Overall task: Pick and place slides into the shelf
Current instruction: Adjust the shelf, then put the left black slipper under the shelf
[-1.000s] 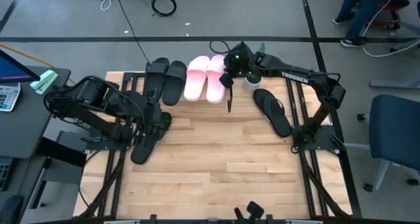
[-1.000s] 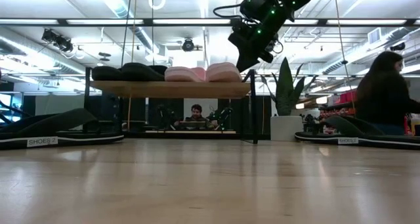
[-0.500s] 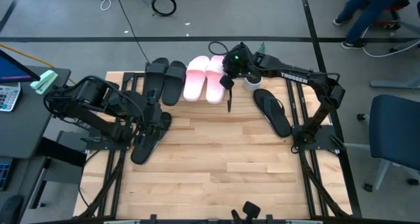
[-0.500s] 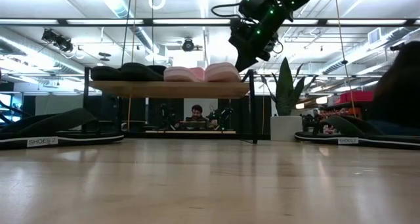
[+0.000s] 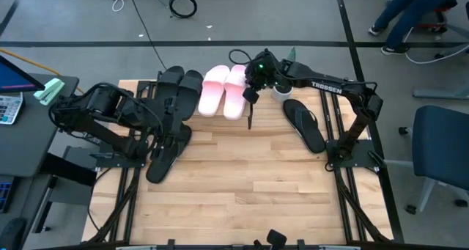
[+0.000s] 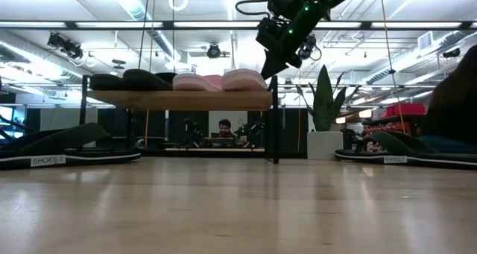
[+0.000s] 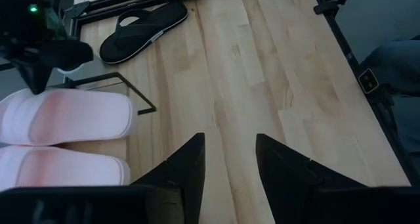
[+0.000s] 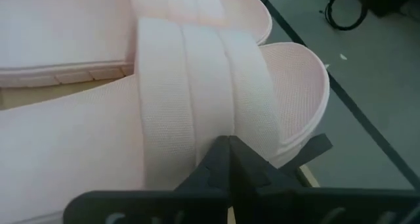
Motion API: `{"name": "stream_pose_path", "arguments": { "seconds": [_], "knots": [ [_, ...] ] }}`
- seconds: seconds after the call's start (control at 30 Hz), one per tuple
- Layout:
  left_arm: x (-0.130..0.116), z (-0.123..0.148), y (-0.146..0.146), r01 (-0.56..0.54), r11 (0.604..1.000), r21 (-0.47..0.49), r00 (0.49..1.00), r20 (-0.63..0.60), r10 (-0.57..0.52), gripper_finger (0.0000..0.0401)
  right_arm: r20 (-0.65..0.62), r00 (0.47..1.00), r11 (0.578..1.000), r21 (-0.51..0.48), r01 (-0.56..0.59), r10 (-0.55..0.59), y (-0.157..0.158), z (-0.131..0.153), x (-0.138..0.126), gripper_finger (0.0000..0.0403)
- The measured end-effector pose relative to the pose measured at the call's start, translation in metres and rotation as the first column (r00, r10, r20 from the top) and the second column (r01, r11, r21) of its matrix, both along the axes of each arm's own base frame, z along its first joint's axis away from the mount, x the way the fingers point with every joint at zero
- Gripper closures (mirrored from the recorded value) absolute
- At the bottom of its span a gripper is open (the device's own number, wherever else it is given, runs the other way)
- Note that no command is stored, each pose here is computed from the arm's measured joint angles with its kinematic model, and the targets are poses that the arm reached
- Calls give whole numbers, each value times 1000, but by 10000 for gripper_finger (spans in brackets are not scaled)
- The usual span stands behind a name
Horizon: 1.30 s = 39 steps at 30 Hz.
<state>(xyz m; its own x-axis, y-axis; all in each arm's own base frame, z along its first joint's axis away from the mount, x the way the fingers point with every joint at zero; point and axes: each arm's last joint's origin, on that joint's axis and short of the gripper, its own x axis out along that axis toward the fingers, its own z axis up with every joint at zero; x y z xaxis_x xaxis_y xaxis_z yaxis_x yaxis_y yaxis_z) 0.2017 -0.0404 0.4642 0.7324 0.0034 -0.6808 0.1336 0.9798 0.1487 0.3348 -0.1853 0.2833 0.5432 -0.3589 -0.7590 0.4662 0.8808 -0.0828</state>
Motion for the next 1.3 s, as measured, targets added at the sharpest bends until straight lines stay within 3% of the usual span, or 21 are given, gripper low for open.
{"name": "stream_pose_path", "arguments": {
  "seconds": [0.3, 0.57, 0.7, 0.87, 1.0, 1.1, 1.2, 1.3],
  "knots": [
    [2, 0, 9, -45, 999, -1, 999, 0, 45, 248, 4, 1000, 999, -26, 28, -27, 0, 0, 0, 403],
    [2, 0, 15, -88, 996, -15, 996, -2, 88, 256, 72, 995, 986, -146, 84, -74, 31, 52, -15, 402],
    [5, -9, 14, -119, 992, -37, 992, -40, 117, 261, 96, 992, 994, -66, 86, -80, 71, 79, -39, 401],
    [14, -43, 8, -170, 984, -58, 973, -169, 159, 258, -22, 998, 995, 86, 53, -51, 134, 84, -66, 401],
    [20, -89, -2, -211, 977, -42, 928, -322, 187, 251, -67, 998, 991, 136, 6, 3, 188, 68, -78, 401],
    [25, -125, -8, -227, 973, -32, 903, -382, 198, 248, -96, 995, 997, 77, -10, 17, 223, 48, -86, 399],
    [31, -144, -15, -287, 949, -130, 920, -313, 236, 249, -104, 994, 999, 8, 40, -38, 245, 25, -95, 398],
    [29, -152, -25, -223, 955, -197, 956, -237, 174, 255, -137, 984, 992, 46, 119, -112, 255, -2, -101, 391]
  ]
}}
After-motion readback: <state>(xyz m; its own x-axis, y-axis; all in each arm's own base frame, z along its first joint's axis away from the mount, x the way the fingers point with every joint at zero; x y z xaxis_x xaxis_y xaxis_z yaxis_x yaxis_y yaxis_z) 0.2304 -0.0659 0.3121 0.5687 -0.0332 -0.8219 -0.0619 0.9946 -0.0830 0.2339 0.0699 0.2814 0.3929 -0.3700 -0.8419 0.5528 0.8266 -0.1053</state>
